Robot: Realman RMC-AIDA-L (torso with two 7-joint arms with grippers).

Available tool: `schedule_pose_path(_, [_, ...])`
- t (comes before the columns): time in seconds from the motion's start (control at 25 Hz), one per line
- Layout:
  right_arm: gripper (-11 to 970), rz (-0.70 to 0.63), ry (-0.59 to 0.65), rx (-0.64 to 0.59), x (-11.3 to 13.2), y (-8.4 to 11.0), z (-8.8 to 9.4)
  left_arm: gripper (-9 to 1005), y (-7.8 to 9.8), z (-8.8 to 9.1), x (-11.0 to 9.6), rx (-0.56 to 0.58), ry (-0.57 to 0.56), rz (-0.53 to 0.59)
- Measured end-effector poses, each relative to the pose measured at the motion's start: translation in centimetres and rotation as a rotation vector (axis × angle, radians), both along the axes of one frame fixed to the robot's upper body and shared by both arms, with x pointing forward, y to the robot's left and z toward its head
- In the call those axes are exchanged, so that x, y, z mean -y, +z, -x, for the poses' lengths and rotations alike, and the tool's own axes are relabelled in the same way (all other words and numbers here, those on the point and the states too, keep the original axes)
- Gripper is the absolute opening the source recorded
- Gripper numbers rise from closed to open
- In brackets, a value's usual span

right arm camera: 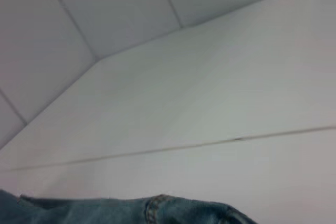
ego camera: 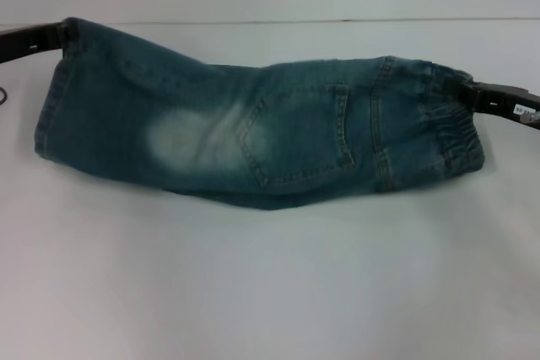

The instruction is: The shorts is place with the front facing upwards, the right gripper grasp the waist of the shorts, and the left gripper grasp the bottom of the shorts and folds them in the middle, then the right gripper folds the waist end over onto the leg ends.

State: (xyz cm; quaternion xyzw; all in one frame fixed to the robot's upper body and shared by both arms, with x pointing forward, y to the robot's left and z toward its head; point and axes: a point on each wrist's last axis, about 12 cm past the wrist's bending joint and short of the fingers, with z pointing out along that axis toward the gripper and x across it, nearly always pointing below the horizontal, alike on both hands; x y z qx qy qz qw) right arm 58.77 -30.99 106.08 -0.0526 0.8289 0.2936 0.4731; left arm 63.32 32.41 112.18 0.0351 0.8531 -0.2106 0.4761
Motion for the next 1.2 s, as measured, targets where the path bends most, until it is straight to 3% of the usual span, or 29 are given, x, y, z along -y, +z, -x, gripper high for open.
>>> schedule_pose_path(0.28, [44,-0.029,-0.065,0.022,-0.2,-0.2,-0.5,1,-0.5,-1.6,1.6,0.020,0.075,-0.081])
schedule_pose_path(0.84, [52,0.000,-0.083,-0.028,-1.3,-1.0,-1.2,0,-2.3,-2.3,2.5,-0.012,0.140,-0.127])
schedule_pose_path(1.04, [55,0.011,-0.085,-0.040,-1.3,-1.0,-1.4,160,-2.5,-2.3,2.7,-0.010,0.159,-0.131])
schedule_pose_path(1.2, [197,0.015,-0.076,-0.058,-1.5,-1.0,-1.6,343,-2.6,-2.2,2.7,-0.013,0.161,-0.129])
